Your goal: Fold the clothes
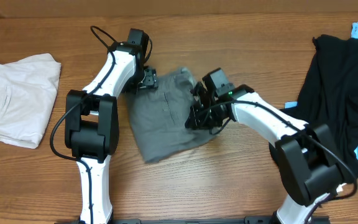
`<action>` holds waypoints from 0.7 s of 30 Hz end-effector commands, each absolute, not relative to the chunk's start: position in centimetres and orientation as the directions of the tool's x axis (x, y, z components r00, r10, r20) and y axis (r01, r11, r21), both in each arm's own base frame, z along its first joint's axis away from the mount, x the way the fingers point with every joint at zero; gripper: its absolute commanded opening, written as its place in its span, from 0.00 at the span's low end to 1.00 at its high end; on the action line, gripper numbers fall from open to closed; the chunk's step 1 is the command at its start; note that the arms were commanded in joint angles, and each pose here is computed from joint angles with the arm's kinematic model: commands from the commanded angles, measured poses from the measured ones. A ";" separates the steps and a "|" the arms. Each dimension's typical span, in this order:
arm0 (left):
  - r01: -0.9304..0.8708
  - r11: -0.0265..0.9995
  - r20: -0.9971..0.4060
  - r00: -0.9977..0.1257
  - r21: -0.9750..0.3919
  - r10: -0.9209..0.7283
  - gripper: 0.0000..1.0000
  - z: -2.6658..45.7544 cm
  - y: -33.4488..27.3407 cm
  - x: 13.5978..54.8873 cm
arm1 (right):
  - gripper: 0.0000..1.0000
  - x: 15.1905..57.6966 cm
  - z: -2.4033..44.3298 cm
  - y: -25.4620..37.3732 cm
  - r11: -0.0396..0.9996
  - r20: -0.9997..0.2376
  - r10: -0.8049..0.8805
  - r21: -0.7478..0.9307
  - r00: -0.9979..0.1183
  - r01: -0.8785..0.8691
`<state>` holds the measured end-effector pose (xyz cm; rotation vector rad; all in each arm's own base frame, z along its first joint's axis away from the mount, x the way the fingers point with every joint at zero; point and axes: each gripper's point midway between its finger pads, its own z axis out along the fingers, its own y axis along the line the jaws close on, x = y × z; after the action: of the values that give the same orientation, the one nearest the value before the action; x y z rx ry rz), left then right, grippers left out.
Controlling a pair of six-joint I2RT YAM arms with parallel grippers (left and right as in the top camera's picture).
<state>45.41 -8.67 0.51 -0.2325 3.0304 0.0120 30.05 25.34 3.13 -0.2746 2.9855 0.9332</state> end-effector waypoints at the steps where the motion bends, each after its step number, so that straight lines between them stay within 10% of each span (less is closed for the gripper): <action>1: -0.093 0.992 0.082 -0.992 0.086 -0.100 0.77 -1.8 -7.1 41.3 | 0.09 29.2 -1.3 22.7 0.882 0.065 -0.078 0.470 -0.995 -0.039; 10: -0.126 0.991 0.413 -0.901 0.051 -0.136 0.56 0.3 -8.1 33.5 | 0.08 35.5 -1.8 14.7 0.938 -0.027 0.129 0.326 -0.991 0.113; 21: -0.163 0.968 0.265 -0.958 -0.192 -0.109 0.49 3.5 -12.0 36.8 | 0.14 38.9 4.7 12.6 0.950 -0.093 0.069 0.312 -0.993 0.037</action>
<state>35.57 -10.64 0.56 -0.2750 3.4716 -0.2146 37.18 12.57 2.37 0.1614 3.0598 0.5329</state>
